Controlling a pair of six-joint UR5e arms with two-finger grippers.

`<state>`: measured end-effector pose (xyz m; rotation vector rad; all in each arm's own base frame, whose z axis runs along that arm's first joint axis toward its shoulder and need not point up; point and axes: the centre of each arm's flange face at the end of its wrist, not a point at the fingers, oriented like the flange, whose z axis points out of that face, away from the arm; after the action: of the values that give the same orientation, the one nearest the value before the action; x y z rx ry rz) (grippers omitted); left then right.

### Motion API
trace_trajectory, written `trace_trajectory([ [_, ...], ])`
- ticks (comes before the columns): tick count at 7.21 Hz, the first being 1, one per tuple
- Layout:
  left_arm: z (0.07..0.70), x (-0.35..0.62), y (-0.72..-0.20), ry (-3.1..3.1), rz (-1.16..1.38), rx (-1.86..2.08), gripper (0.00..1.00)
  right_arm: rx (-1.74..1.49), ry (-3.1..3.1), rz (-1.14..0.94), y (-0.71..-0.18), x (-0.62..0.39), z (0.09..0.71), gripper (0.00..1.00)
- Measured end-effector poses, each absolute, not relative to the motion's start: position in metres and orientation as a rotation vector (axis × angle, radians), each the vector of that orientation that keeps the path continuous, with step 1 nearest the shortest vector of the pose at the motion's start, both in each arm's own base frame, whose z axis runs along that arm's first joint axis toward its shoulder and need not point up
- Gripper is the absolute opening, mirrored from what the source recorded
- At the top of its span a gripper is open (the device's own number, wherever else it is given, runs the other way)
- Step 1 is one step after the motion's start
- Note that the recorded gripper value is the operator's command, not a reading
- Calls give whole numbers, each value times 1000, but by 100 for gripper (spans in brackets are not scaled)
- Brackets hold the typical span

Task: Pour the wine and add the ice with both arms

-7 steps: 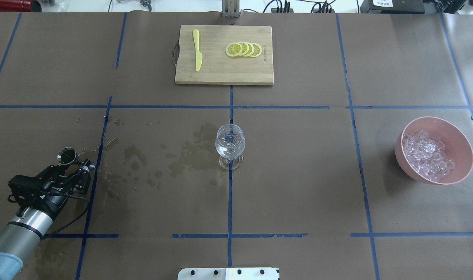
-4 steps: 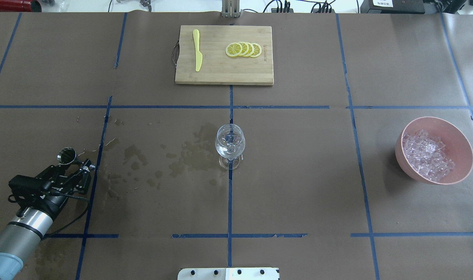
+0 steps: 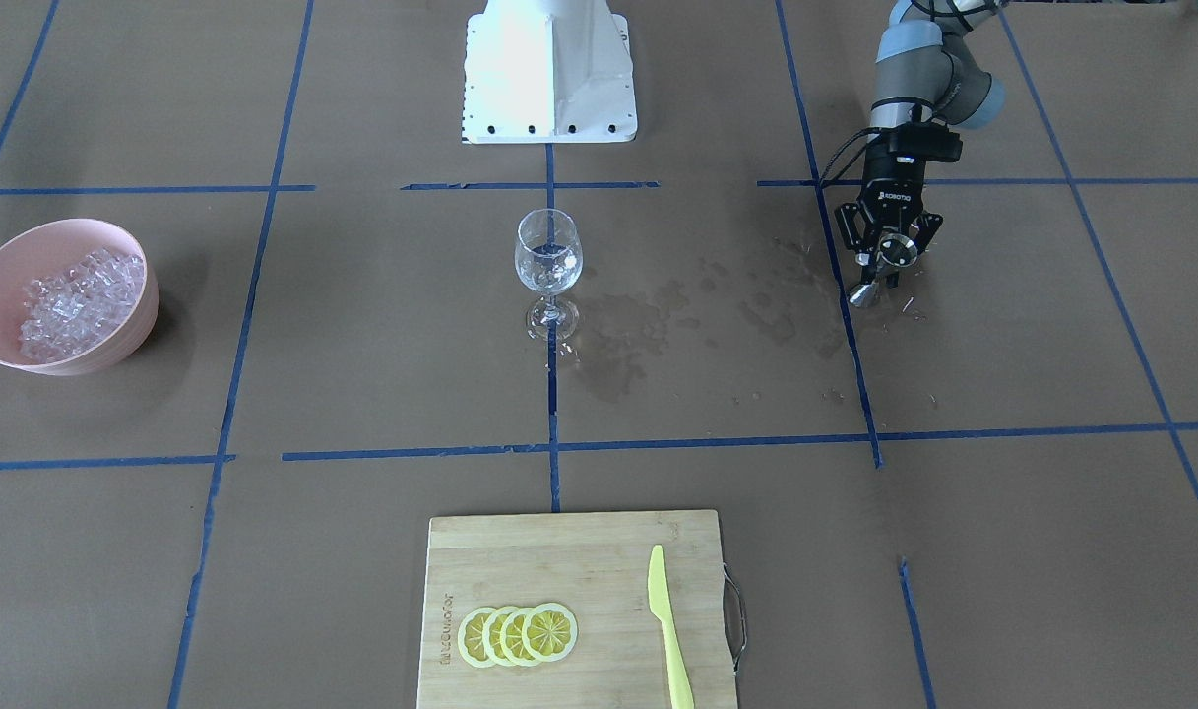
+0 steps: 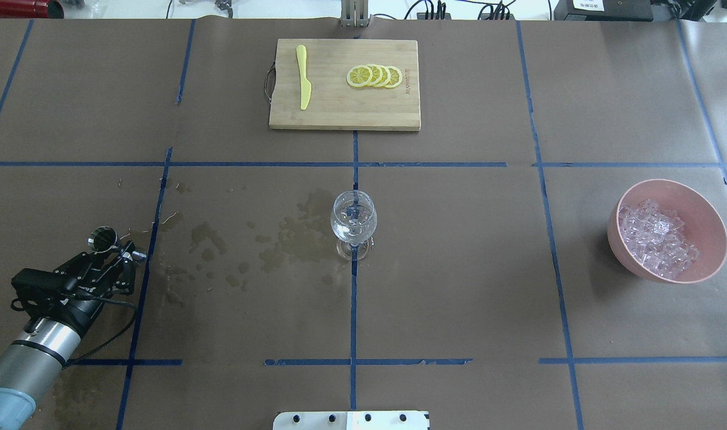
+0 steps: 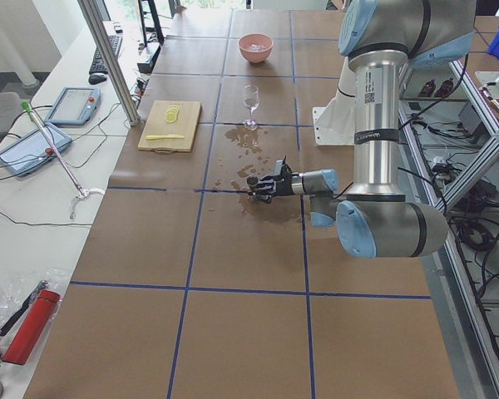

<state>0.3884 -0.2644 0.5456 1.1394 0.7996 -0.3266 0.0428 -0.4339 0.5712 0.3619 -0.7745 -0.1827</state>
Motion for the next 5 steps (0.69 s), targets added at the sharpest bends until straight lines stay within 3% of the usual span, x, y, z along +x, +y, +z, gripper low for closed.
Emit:
trace_trajectory([
  [5,540,379,-266,844,-382,1159,10,362,-774,-183,-434,43,571,100],
])
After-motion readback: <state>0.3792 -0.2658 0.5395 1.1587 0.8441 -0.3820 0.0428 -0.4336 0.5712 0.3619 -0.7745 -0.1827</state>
